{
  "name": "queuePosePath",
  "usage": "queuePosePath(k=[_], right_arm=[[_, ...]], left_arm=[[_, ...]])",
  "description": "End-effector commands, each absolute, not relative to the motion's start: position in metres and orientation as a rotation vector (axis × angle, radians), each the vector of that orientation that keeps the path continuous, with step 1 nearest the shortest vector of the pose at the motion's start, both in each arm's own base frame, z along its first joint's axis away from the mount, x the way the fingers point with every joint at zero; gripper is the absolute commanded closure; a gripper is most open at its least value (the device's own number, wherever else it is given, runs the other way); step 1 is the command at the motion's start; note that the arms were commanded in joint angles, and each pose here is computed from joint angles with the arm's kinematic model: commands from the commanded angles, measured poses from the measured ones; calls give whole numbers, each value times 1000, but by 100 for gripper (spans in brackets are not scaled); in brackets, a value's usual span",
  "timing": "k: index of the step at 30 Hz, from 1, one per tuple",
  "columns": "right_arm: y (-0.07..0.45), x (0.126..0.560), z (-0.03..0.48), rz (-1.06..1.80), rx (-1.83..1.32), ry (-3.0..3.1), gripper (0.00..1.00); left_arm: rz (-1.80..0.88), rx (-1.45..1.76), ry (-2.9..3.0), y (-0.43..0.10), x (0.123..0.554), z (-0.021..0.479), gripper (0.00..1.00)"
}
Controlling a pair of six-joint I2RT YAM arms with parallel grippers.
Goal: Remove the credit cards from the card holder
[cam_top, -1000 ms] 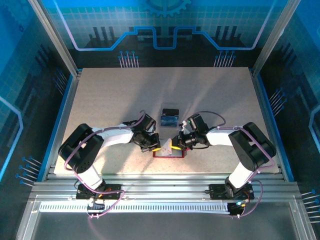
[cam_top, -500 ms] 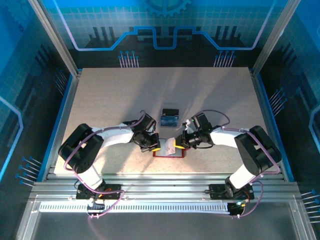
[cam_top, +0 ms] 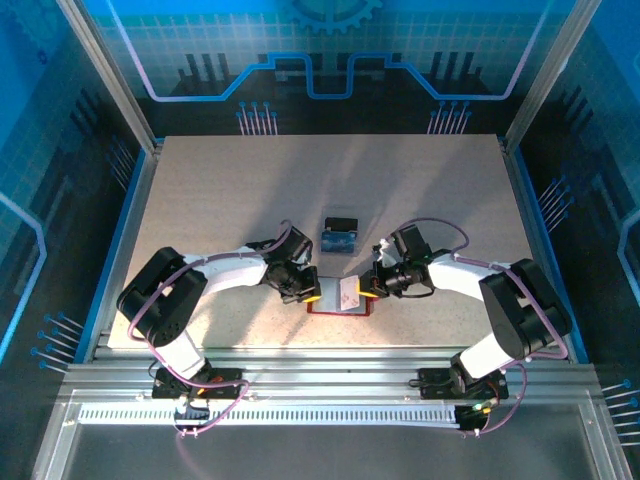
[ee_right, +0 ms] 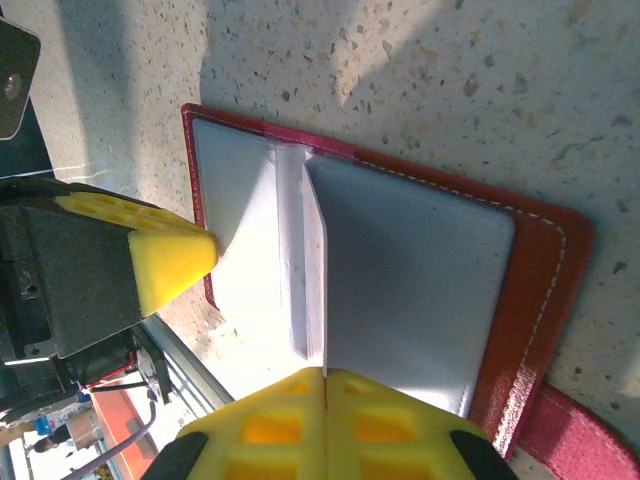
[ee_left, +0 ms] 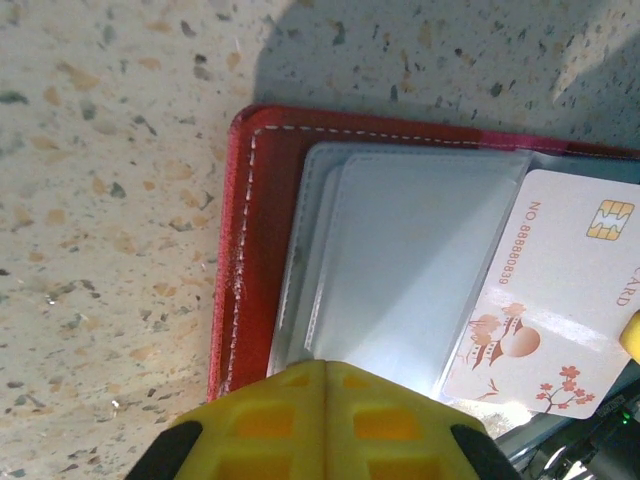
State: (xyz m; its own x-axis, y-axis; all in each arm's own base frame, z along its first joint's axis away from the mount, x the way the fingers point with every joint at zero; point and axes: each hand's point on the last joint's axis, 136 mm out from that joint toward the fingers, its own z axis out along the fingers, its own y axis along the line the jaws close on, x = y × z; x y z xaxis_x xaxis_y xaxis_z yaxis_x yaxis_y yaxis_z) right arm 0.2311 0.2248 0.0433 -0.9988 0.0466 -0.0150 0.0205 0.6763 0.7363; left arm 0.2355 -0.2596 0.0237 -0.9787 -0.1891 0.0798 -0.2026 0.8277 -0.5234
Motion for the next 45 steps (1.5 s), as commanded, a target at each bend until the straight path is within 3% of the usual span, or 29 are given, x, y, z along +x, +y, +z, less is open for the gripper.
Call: queuePosePath(k=[1,6,14,45], right_arm=[[224,230,41,1257,56,2868,96],[228,231,43,1273,63,2862,91],[239,229,44,1290,44,2871,86],[270,223,41,1253,-129,2954,95]], left_arm=[[889,314,-3003,-265,242,38,87],[907,317,-3025,-264,244,46,80],[925,316,-3047,-262,245,54,79],[969,431,-3083,-230,248,58,79]])
